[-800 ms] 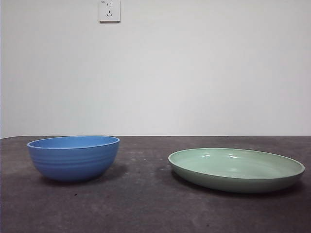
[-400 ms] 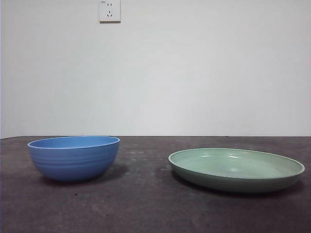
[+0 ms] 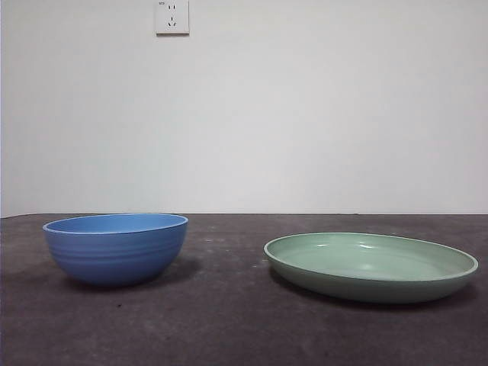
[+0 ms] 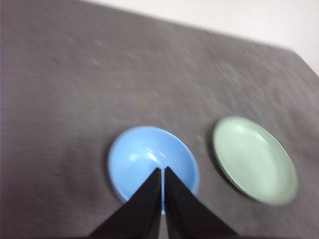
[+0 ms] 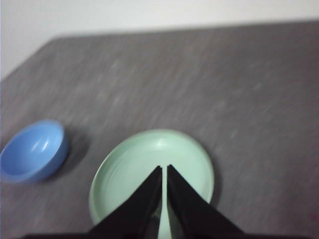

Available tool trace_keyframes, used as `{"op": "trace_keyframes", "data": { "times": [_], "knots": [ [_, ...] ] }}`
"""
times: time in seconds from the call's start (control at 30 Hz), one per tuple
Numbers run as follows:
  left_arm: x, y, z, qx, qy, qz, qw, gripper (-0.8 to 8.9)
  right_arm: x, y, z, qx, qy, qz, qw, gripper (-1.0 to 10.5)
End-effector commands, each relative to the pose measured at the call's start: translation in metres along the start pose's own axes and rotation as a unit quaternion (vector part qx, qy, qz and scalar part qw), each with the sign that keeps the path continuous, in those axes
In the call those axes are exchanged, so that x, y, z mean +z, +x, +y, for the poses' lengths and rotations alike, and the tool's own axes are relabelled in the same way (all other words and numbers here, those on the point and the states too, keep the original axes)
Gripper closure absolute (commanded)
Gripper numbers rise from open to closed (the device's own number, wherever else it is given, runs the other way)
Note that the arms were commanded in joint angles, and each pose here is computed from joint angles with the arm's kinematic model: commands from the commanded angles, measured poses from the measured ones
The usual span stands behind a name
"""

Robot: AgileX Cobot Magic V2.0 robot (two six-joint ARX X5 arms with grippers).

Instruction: Pick up the blue bowl, put it on the green plate, put it on desk

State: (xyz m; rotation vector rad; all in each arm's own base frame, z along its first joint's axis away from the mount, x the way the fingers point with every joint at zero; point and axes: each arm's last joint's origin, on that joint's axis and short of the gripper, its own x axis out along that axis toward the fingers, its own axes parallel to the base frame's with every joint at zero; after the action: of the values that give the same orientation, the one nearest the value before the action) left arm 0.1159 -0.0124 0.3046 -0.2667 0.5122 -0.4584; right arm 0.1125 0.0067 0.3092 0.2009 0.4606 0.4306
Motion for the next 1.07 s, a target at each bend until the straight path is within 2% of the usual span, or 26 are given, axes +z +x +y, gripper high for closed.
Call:
{"op": "trace_keyframes", "data": {
  "times": [0.03,0.27,0.47,0.63,0.73,0.8,0.87,0.93,1.07],
  "knots": [
    [0.01,0.004,-0.006,-0.036,0.036,0.028,0.998,8.04,0.013,0.004,0.003,0.027,-0.039,0.038,0.998,9.4],
    [0.016,0.018,-0.018,-0.093,0.067,0.106,0.988,8.04,0.02,0.018,0.014,0.081,-0.055,0.145,0.985,9.4],
    [0.015,0.023,-0.023,-0.112,0.076,0.119,0.984,8.04,0.013,0.024,0.024,0.113,-0.073,0.192,0.972,9.4],
    [0.015,0.023,-0.024,-0.112,0.076,0.117,0.984,7.93,0.012,0.025,0.026,0.122,-0.076,0.196,0.97,9.4],
    [0.015,0.023,-0.024,-0.111,0.076,0.118,0.984,7.03,0.012,0.025,0.026,0.121,-0.074,0.196,0.97,9.1],
    [0.015,0.023,-0.024,-0.111,0.074,0.118,0.984,5.84,0.012,0.025,0.026,0.121,-0.072,0.196,0.97,8.1],
    [0.015,0.023,-0.024,-0.111,0.073,0.118,0.984,4.53,0.012,0.025,0.026,0.121,-0.072,0.196,0.971,6.5],
    [0.015,0.023,-0.024,-0.111,0.073,0.118,0.984,4.12,0.012,0.025,0.026,0.12,-0.069,0.196,0.971,6.1],
    [0.015,0.023,-0.024,-0.111,0.073,0.118,0.984,4.1,0.012,0.025,0.026,0.12,-0.069,0.196,0.971,6.1]
  ]
}}
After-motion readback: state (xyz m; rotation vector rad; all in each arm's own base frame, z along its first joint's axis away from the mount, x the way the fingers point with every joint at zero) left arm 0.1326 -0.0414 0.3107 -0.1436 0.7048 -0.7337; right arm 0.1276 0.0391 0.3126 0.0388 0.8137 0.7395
